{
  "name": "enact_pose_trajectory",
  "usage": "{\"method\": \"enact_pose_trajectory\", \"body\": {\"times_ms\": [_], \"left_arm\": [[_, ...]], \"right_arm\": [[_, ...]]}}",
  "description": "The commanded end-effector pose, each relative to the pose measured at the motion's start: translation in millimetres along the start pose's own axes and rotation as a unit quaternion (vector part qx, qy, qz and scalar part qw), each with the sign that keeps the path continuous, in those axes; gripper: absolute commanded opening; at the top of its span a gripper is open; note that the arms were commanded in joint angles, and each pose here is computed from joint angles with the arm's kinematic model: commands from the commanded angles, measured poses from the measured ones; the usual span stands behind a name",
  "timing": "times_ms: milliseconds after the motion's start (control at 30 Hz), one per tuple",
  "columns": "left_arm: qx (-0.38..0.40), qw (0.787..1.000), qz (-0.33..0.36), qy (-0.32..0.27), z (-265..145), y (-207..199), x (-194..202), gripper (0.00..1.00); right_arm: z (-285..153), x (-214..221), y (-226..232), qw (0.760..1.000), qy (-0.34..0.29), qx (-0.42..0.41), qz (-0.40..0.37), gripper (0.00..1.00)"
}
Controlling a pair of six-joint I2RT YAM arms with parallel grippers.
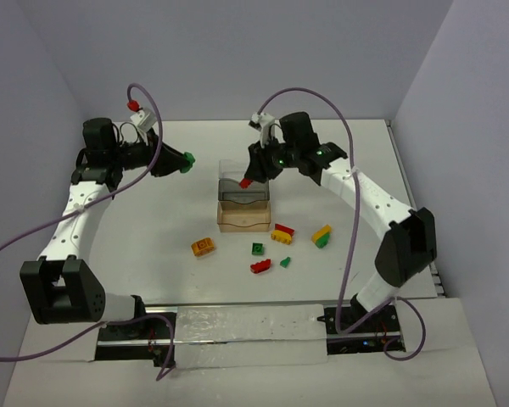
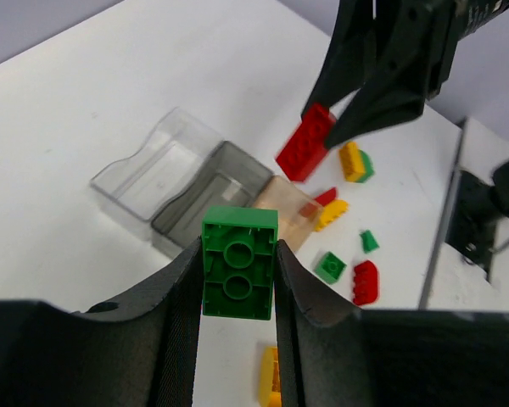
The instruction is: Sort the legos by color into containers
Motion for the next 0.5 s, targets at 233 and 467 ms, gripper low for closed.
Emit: {"method": "enact_pose_trajectory", "body": {"times_ms": [233, 467], "left_arm": [[-0.154, 0.988, -0.011, -0.003, -3.1, 42.5, 0.0, 0.0], [-0.152, 0.988, -0.015, 0.001, 0.7, 43.6, 4.2, 0.0]], "right_arm": [[40.3, -58.2, -79.8, 0.973, -0.092, 0.194, 0.09, 0.0], [64.3, -53.0, -102.8, 0.965, -0.07, 0.23, 0.102, 0.0]]}}
Point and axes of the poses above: each gripper's point midway between its finger pads, its own z axis out along the fingers, its own y axis along the line the jaws close on, x = y × z, the point moved 4 cm from there along -z, back along the fingers, and after that the axes turned 12 degrees about z, right-handed, at the moved point
